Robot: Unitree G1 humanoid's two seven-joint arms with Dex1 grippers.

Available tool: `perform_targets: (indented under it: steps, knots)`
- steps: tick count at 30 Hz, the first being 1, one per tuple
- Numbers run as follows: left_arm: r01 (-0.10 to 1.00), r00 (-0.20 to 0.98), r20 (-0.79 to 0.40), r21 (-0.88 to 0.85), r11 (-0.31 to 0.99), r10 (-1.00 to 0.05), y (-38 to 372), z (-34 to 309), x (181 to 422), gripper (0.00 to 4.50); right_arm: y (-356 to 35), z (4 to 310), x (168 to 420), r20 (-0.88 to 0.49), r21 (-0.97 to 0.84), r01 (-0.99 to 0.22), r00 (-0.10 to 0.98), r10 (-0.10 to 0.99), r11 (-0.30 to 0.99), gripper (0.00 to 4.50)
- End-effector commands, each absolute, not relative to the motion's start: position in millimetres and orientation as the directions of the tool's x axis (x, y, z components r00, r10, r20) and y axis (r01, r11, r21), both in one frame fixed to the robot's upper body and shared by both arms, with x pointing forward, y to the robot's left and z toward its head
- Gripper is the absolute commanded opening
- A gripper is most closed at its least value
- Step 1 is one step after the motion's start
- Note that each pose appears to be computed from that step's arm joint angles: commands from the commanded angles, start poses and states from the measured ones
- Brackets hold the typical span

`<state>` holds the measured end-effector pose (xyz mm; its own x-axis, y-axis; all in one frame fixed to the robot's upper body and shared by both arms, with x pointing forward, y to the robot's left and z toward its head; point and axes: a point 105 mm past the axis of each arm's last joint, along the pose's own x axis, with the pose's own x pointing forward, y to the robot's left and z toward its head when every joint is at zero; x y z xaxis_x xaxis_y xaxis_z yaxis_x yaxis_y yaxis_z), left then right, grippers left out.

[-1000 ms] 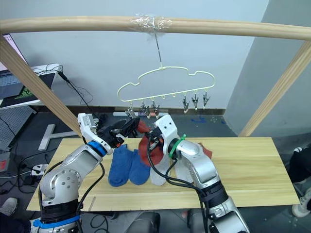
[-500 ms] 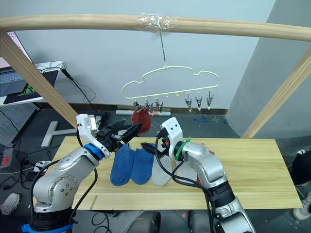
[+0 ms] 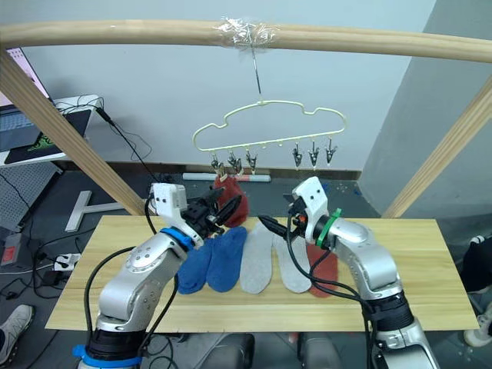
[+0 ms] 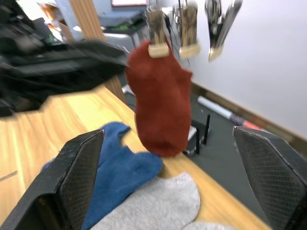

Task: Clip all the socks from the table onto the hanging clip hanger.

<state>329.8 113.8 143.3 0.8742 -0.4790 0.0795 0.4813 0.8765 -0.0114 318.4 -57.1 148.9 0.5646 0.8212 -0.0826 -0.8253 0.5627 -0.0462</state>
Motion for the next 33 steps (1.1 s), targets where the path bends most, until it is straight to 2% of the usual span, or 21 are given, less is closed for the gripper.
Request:
perform_targets:
  steps: [1,13,22,26,33]
  knots:
    - [0.441,0.887,0.141,0.029,0.897,-0.441,114,155,338,2.20,-58,176,309,-0.005,-0.105,-0.850,0.519,0.855,0.516,4.50]
    - [0.336,0.928,0.151,0.064,0.940,-0.342,115,149,367,2.20,-52,226,300,0.118,-0.160,-0.877,0.438,0.891,0.453,4.50]
    - [0.324,0.925,0.188,0.066,0.944,-0.331,105,154,381,2.20,-51,233,299,0.127,-0.172,-0.875,0.436,0.891,0.452,4.50]
    - [0.266,0.941,0.210,0.018,0.964,-0.264,108,162,392,2.20,-54,233,301,0.126,-0.175,-0.868,0.449,0.885,0.465,4.50]
    - [0.274,0.925,0.247,0.095,0.957,-0.289,102,176,395,2.20,-55,234,303,0.130,-0.169,-0.865,0.455,0.881,0.472,4.50]
